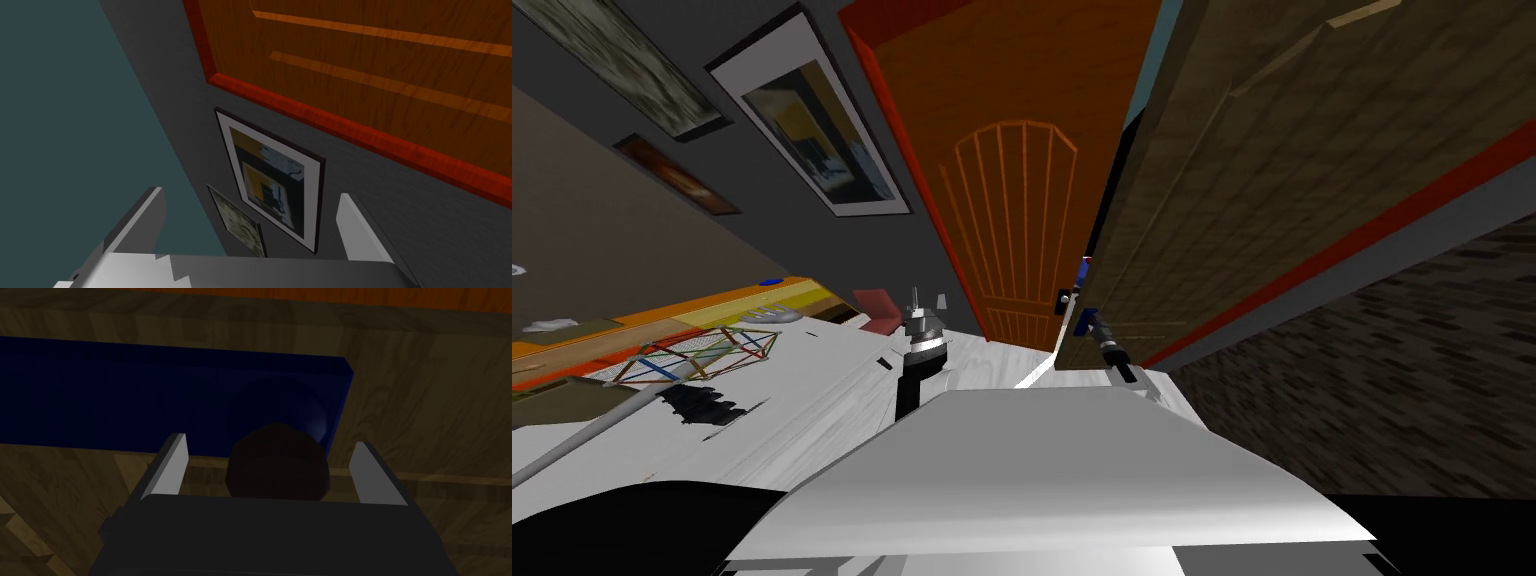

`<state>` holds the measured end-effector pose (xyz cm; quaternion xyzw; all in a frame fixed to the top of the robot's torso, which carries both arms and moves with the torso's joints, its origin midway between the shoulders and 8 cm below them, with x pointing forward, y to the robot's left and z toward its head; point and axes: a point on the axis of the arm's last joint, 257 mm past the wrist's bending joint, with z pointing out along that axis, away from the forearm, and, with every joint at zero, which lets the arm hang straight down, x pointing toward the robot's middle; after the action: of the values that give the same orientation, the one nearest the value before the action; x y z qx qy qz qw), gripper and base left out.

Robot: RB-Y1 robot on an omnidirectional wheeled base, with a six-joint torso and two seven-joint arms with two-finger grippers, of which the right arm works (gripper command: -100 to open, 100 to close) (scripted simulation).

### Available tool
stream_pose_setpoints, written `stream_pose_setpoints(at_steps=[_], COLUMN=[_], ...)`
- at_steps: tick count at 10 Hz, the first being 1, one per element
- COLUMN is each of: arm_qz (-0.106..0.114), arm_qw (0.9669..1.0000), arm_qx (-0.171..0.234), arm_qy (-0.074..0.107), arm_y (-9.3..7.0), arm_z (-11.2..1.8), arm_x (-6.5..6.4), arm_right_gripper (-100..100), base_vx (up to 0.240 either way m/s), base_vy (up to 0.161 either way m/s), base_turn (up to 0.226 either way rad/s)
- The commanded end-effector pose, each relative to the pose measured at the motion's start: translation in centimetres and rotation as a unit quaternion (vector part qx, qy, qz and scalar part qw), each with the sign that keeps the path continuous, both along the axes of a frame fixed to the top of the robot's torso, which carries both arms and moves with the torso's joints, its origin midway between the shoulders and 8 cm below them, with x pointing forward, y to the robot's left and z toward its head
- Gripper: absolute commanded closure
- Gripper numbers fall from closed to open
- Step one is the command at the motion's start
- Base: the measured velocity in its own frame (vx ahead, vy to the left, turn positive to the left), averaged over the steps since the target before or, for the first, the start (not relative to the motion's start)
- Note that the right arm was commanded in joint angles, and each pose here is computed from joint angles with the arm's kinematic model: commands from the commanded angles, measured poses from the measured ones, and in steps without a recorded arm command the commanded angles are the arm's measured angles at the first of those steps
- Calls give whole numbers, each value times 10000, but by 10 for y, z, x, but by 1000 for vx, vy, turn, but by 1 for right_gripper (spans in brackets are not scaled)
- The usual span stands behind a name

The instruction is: Pull the door open

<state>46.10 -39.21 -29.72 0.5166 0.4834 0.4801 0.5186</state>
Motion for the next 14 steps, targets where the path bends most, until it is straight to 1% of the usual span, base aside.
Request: stream_pose_setpoints(at_steps=[1,6,7,8,10,11,14], arm_qz=[0,0,121,157,326,467,757], arm_qw=[10000,10000,9999,9999,9995,9989,9971], arm_qx=[3,3,-14,-15,-14,-8,16], arm_qy=[3,3,3,-1,-16,-21,-13], arm_y=[0,0,2,2,6,10,17], arm_z=[0,0,-1,0,1,1,1], arm_x=[0,0,-5,-6,-12,-17,-27], arm_right_gripper=[100,100,100,100,100,100,100], base_vx=[0,-20,-121,-200,-213,-257,-237], base_vy=[0,0,-76,-124,-133,-146,-120], base_turn=[0,-1,156,168,152,229,161])
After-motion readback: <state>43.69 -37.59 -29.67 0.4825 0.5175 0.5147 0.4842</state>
